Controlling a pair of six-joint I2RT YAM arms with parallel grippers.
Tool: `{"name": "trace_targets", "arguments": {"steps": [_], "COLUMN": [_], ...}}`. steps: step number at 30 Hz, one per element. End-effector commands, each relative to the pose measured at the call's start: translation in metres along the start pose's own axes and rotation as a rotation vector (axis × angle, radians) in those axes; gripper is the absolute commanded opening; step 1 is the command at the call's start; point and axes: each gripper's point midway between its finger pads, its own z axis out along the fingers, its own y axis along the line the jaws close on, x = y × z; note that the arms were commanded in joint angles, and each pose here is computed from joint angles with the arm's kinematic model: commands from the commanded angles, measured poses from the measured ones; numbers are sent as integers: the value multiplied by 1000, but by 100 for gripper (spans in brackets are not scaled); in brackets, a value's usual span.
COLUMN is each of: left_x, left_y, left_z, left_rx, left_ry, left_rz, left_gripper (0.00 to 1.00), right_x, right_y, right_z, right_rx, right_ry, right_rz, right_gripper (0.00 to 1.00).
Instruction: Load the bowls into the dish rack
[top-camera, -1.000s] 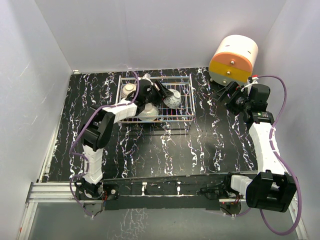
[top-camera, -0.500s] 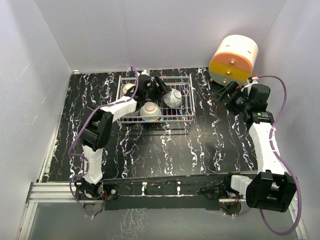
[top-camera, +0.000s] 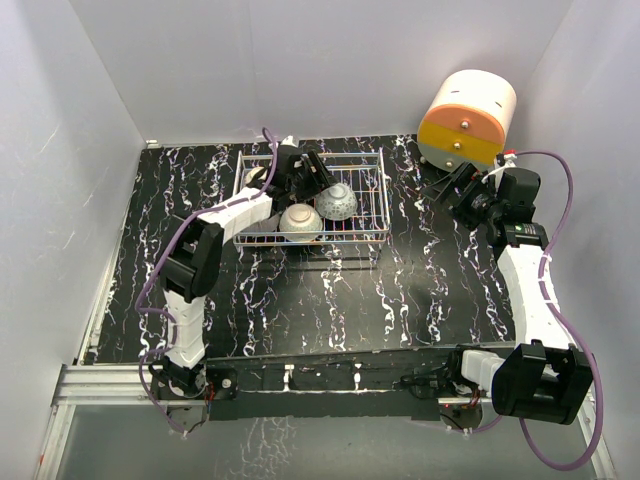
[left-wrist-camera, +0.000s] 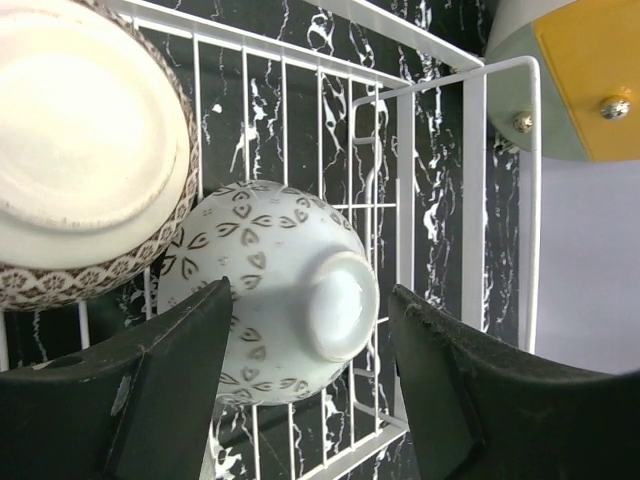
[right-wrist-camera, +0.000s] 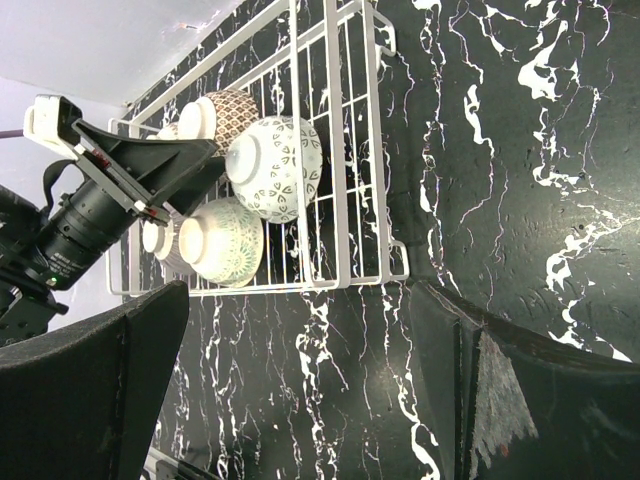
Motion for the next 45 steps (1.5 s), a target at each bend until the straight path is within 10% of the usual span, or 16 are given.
{"name": "trace_targets", "arguments": {"steps": [1,9,16,31,45], "left_x": [-29,-41,-49,-122,-101], "left_y": [-33,-45,-78,-96,-16], "left_z": [-31,-46,-68,-225,-309], "left_rx": [23,5,8,-134,-292], "left_ry": [-71,-104,-110,-341,-350], "left_rz": [88,177,347,704,649], "left_gripper": [63,66,97,97,97], "right_x": [-10,-13,-19,10,55], "right_y": [10,11,20,86,125], "right_z": [-4,-5,-3,46,74], "right_rx": [-46,-46,-77,-123,-89], "right_ry": [-51,-59,-46,80,154], "right_rz": [-31,-47,-68,-292,-410], "right_gripper": [96,95,98,98,98]}}
